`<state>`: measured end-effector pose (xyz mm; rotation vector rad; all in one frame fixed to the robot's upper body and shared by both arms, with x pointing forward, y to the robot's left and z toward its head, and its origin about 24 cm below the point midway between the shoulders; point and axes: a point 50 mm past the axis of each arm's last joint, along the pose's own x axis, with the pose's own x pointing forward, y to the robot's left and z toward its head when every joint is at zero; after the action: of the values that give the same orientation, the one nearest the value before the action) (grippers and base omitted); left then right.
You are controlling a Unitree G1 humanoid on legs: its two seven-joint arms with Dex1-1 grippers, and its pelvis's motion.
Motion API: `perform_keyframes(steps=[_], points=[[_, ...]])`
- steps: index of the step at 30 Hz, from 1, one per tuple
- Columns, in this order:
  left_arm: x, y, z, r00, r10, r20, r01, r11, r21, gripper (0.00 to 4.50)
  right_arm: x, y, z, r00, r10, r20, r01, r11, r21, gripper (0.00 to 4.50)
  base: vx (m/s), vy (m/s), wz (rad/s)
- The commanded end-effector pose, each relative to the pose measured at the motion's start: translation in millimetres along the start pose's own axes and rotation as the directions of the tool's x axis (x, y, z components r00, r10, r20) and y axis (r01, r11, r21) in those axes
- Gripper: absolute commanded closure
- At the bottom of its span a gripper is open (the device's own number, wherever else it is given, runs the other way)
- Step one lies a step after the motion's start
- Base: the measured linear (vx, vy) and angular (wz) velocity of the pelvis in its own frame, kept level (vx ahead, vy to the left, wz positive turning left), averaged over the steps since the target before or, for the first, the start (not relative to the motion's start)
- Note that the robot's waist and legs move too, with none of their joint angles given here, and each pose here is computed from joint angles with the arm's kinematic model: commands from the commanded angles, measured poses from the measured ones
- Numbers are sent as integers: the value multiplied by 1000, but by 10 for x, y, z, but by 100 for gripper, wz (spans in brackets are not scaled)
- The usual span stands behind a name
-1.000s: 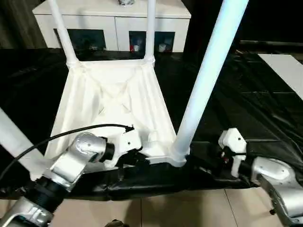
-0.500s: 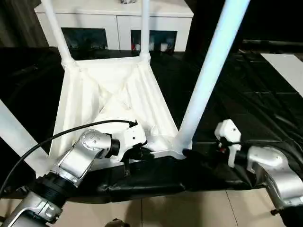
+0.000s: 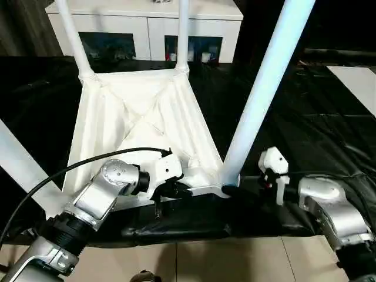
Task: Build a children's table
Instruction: Rotate leg to tighten
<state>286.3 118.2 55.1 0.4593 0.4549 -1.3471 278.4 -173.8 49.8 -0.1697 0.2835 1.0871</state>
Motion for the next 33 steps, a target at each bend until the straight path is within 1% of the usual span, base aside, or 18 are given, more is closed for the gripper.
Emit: perform_keyframes(steps=[1, 5, 6, 8, 11, 19, 22, 23, 24, 25, 27, 28, 29, 30, 31, 32, 33], points=[[29, -32, 21, 999, -43, 22, 43, 999, 4, 450, -7, -16, 17, 1000, 5, 10, -5, 1000, -9, 114, 0, 0, 0], [36, -41, 16, 999, -48, 18, 48, 999, 4, 450, 0, 0, -1, 1000, 15, 10, -15, 1000, -5, 150, 0, 0, 0], [36, -42, 15, 999, -50, 17, 49, 999, 4, 450, 3, 5, -7, 1000, 18, 10, -18, 1000, -2, 168, 0, 0, 0], [36, -43, 14, 999, -50, 16, 50, 999, 4, 450, 7, 9, -14, 1000, 21, 9, -21, 1000, -2, 177, 0, 0, 0], [35, -45, 6, 999, -53, 11, 53, 999, 5, 450, 15, 19, -30, 1000, 26, 5, -26, 1000, -4, 184, 0, 0, 0], [44, -47, -12, 999, -46, 7, 46, 999, 1, 450, 38, 19, -28, 999, 3, 32, -3, 1000, 0, 186, 0, 0, 0], [95, 28, -25, 999, 51, -3, -51, 999, -15, 450, 89, -2, -86, 995, -95, 35, 94, 995, 25, 186, 0, 0, 0], [147, 95, -11, 991, 135, 2, -135, 990, -38, 450, 138, -16, -150, 982, -186, 28, 185, 982, 49, 186, 0, 0, 0], [177, 125, 0, 985, 172, 8, -171, 983, -59, 450, 165, -20, -183, 972, -233, 23, 231, 971, 67, 186, 0, 0, 0], [255, 181, 40, 969, 245, 15, -243, 965, -98, 450, 237, -27, -245, 938, -347, 11, 345, 933, 102, 186, 0, 0, 0], [255, 181, 40, 969, 245, 15, -243, 965, -98, 450, 237, -27, -245, 938, -347, 11, 345, 933, 102, 187, 0, 0, 0], [292, 199, 62, 962, 271, 18, -267, 957, -114, 450, 270, -28, -266, 918, -397, 5, 394, 912, 117, 187, 0, 0, 0], [354, 228, 109, 950, 313, 20, -307, 942, -138, 450, 341, -26, -272, 883, -469, -1, 464, 874, 142, 187, 0, 0, 0], [394, 247, 140, 940, 340, 20, -333, 931, -152, 450, 388, -23, -273, 859, -513, -6, 507, 847, 158, 187, 0, 0, 0], [394, 247, 140, 940, 340, 20, -333, 931, -152, 450, 388, -23, -273, 859, -513, -6, 507, 847, 158, 187, 0, 0, 0], [448, 260, 195, 932, 362, 29, -353, 921, -165, 450, 455, -22, -259, 825, -565, -7, 557, 812, 175, 187, 0, 0, 0], [502, 267, 266, 923, 381, 49, -369, 915, -162, 450, 534, -5, -232, 804, -595, 0, 582, 787, 204, 187, 0, 0, 0]])
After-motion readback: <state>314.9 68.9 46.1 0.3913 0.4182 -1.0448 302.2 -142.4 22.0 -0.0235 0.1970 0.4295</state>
